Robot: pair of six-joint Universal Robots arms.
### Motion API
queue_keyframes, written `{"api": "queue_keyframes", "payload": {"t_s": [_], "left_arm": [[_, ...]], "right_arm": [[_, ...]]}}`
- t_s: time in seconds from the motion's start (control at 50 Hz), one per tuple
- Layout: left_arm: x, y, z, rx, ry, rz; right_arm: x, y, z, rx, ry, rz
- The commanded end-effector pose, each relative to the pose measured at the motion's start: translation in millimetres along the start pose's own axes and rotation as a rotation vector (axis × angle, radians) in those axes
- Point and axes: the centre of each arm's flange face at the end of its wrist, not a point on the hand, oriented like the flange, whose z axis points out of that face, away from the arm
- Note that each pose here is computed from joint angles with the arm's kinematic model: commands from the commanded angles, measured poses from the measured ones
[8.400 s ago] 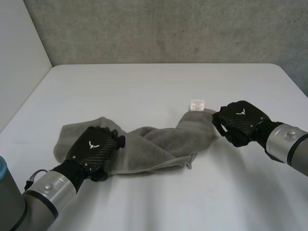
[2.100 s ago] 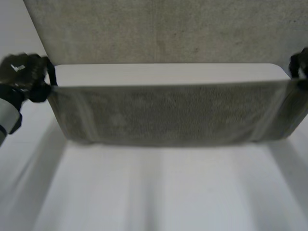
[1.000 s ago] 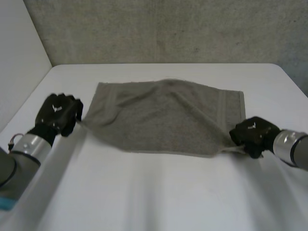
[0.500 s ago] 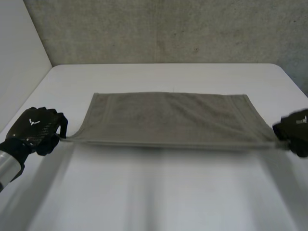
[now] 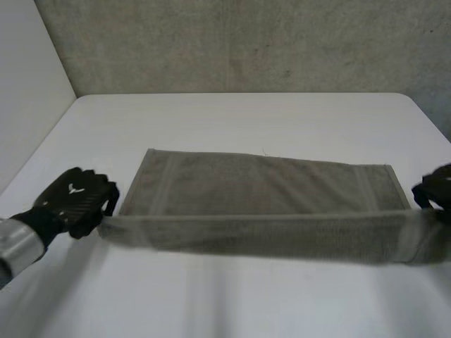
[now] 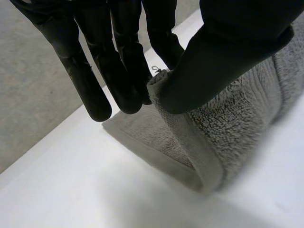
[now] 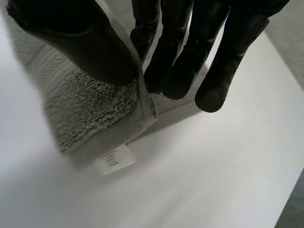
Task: Fold the laundry
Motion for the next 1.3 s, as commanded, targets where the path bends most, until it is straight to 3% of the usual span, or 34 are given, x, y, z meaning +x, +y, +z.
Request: {"api": "queue_keyframes", "payload": {"t_s": [0.02,0.18,0.28,0.6,0.72,0.9,1.0,1.12,1.3], "left_arm": [[-7,5,50,-0.041,-0.055,0.049],[-14,-5,109,0.029,-0.107,0.023],[-27,-12,149,0.080,-0.215,0.013],[-41,-9,212,0.160,-0.300,0.050],[-28,-4,224,0.169,-0.278,0.056],[-12,-7,223,0.162,-0.249,0.055],[-14,-15,212,0.149,-0.254,0.047],[-15,-36,171,0.114,-0.270,0.026],[13,-48,95,0.103,-0.241,-0.053]], "right_arm": [[2,-14,33,-0.002,0.030,0.005],[9,-25,69,0.076,0.150,0.016],[25,-27,97,0.082,0.294,0.025],[30,-45,150,0.158,0.388,-0.012],[29,-43,163,0.135,0.408,-0.009],[28,-45,159,0.118,0.431,0.022],[37,-59,136,0.172,0.455,0.103],[35,-72,95,0.227,0.448,0.173],[-15,-52,57,0.184,0.264,0.199]]}}
